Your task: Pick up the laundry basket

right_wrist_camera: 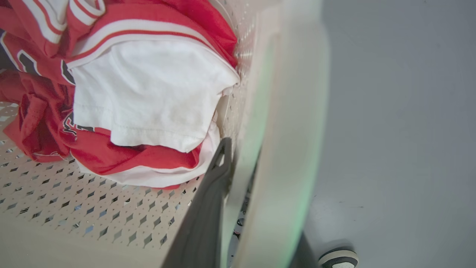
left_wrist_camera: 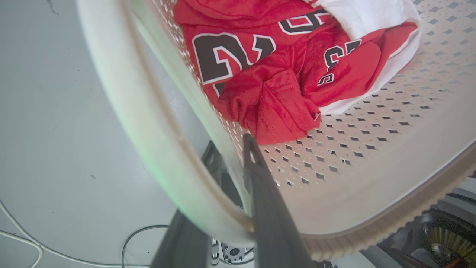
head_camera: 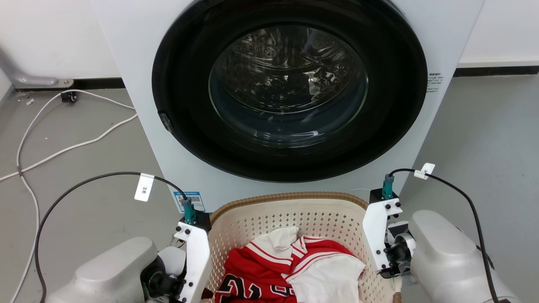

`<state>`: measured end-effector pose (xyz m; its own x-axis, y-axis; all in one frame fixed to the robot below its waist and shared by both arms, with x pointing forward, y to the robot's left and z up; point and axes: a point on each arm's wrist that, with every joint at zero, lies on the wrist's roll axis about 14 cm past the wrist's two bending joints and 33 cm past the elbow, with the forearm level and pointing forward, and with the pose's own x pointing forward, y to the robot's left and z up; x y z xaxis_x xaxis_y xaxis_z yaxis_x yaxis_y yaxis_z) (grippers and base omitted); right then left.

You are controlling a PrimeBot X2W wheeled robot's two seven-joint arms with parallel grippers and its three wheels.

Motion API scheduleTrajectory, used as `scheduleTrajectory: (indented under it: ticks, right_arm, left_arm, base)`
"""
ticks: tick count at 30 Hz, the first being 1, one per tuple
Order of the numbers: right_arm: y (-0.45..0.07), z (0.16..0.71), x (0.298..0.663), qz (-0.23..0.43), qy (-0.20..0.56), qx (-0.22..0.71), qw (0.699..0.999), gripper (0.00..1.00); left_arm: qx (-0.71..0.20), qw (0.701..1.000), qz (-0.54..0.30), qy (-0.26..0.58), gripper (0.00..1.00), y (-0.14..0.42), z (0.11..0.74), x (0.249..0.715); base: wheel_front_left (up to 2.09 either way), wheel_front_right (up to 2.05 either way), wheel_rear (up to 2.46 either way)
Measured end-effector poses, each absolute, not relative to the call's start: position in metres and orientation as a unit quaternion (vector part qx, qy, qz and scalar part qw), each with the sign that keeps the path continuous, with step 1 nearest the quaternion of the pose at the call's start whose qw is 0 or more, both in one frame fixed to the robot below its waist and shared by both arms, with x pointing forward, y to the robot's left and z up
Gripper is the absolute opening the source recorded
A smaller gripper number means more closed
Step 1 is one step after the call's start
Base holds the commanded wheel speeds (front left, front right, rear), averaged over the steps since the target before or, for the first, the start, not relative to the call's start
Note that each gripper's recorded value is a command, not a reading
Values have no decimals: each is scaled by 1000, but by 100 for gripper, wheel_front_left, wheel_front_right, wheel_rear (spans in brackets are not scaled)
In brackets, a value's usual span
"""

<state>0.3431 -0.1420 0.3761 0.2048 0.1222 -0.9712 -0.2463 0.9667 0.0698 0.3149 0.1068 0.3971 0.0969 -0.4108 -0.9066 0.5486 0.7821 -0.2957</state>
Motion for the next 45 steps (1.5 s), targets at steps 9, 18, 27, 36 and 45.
scheduleTrajectory:
  ticks: [9,18,27,36,45]
  right_arm:
    - [-142,377,343,118,619,-43,776,0]
    - [-143,379,347,116,617,-39,778,0]
    - [-143,380,347,114,617,-39,778,0]
    - [-142,380,348,115,616,-40,778,0]
    - [-142,382,350,115,615,-41,779,0]
  left_arm:
    - [50,742,-323,585,0,106,398,316]
    - [49,742,-324,585,0,105,397,318]
    - [51,741,-323,586,0,106,398,318]
    - [52,741,-322,587,0,106,398,319]
    - [53,741,-322,586,0,106,398,320]
  base:
    - [0,0,0]
    - [0,0,0]
    - [0,0,0]
    - [0,0,0]
    - [0,0,0]
